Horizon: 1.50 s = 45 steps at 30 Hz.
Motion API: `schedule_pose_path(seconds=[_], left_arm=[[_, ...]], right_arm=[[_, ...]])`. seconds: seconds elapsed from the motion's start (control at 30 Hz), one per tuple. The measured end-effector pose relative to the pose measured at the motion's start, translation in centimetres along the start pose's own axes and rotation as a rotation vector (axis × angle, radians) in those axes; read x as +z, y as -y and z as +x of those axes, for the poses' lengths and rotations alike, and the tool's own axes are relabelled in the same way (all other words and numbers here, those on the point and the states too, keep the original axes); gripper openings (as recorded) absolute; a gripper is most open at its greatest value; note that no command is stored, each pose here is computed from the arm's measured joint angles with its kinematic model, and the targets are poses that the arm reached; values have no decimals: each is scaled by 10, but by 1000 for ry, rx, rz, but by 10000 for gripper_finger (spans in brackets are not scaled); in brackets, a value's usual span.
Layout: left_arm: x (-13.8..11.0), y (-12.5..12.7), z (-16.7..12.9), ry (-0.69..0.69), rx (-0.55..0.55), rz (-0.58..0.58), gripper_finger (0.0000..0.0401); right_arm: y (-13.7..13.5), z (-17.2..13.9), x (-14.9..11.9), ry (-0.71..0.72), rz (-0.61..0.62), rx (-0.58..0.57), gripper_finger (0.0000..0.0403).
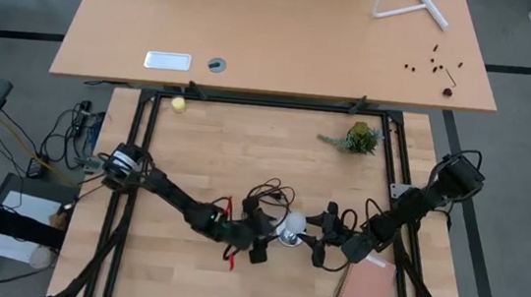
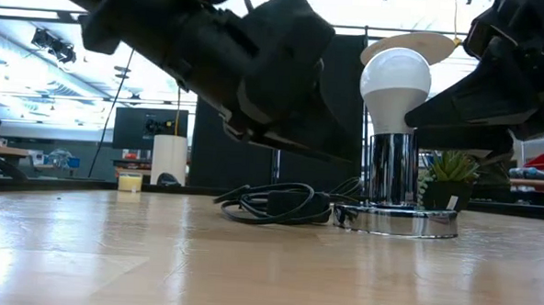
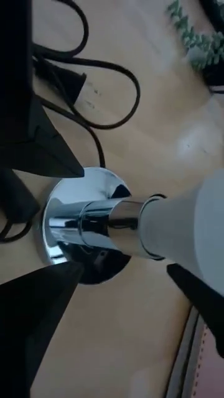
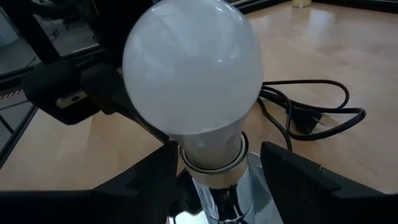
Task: Screw lightbulb
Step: Remove the light bulb from the lamp
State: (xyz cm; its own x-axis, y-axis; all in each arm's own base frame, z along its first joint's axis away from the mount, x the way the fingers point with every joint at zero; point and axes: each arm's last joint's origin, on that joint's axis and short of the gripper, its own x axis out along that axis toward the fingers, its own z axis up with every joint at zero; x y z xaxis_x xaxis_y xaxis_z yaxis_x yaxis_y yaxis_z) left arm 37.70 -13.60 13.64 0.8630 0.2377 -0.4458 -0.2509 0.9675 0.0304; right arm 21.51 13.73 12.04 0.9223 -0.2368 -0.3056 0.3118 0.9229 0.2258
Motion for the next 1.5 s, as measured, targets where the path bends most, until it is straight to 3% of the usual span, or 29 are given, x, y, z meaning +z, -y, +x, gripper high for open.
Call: schedule_pose_path(seconds=[0.4, 0.73, 1.13, 1.5], left_arm=[[-5, -3, 13, 102, -101, -4, 236], [-21, -4, 27, 165, 6, -37, 236], [-10, -11, 32, 220, -82, -54, 244], [-7, -26, 40, 221, -56, -27, 255]], right_arm=[[4, 5, 3, 0, 29, -13, 238], [3, 5, 2, -15, 29, 9, 238], [6, 8, 4, -22, 30, 2, 238], [7, 9, 4, -22, 30, 2, 238]])
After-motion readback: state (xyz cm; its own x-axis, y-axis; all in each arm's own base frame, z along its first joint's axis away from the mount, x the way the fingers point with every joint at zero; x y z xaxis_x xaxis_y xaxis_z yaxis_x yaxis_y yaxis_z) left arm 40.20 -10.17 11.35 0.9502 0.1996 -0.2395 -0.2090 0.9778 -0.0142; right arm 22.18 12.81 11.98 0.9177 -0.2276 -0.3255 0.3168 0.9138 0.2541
